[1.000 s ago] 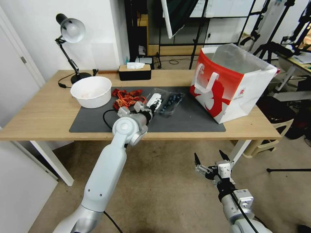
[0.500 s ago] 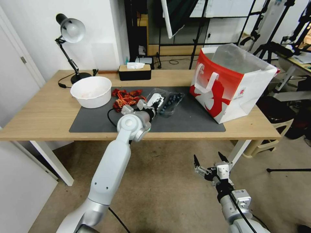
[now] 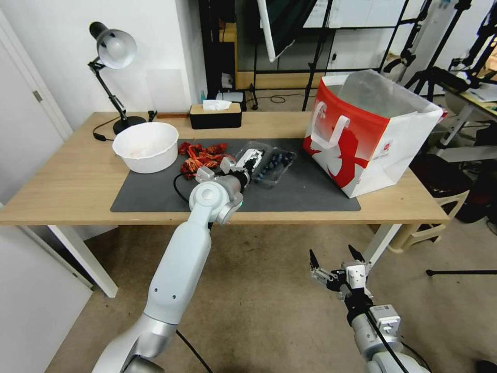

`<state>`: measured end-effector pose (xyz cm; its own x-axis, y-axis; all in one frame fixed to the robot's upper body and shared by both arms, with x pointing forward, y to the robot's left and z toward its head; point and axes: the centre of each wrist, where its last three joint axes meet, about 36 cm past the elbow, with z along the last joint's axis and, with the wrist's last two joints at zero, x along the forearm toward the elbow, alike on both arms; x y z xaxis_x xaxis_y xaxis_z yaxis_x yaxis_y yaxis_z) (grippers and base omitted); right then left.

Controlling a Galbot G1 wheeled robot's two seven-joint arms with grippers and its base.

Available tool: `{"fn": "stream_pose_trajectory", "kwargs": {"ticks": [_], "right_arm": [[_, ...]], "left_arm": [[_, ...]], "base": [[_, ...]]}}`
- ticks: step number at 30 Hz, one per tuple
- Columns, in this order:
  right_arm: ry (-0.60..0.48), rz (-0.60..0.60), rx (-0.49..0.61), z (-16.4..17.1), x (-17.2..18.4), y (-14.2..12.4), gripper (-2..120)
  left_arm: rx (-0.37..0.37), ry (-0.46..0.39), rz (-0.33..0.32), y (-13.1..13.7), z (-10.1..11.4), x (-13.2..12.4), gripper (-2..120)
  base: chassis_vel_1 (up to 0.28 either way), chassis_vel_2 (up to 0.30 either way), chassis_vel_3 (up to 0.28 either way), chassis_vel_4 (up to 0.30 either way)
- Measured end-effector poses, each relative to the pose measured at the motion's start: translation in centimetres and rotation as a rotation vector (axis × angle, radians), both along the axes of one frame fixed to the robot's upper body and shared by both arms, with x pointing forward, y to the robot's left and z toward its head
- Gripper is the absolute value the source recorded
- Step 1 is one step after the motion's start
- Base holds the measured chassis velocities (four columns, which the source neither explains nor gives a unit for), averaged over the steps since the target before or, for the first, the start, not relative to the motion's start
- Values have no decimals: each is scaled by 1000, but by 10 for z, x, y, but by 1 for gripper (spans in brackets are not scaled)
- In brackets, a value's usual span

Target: Close the takeout container lid, then place the container into the takeout bag.

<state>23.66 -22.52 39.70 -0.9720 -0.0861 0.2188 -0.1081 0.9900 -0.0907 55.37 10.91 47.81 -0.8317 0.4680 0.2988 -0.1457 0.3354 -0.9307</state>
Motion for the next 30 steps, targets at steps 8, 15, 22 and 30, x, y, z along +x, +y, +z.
{"fn": "stream_pose_trajectory", "kwargs": {"ticks": [8, 15, 22, 30], "right_arm": [[5, -2, -3, -3, -2, -1, 100], [10, -1, -4, -5, -4, -2, 100], [11, -3, -3, -6, -4, -3, 100], [11, -2, -1, -7, -5, -3, 100]], "left_arm": [[-28, -26, -22, -9, 8, -12, 100], [-49, -40, -49, -31, 8, -25, 100], [-50, -45, -64, -45, 5, -36, 100], [-44, -34, -67, -52, -3, -42, 100]], "base": [[0, 0, 0, 0], [0, 0, 0, 0], [0, 0, 0, 0], [0, 0, 0, 0]]}}
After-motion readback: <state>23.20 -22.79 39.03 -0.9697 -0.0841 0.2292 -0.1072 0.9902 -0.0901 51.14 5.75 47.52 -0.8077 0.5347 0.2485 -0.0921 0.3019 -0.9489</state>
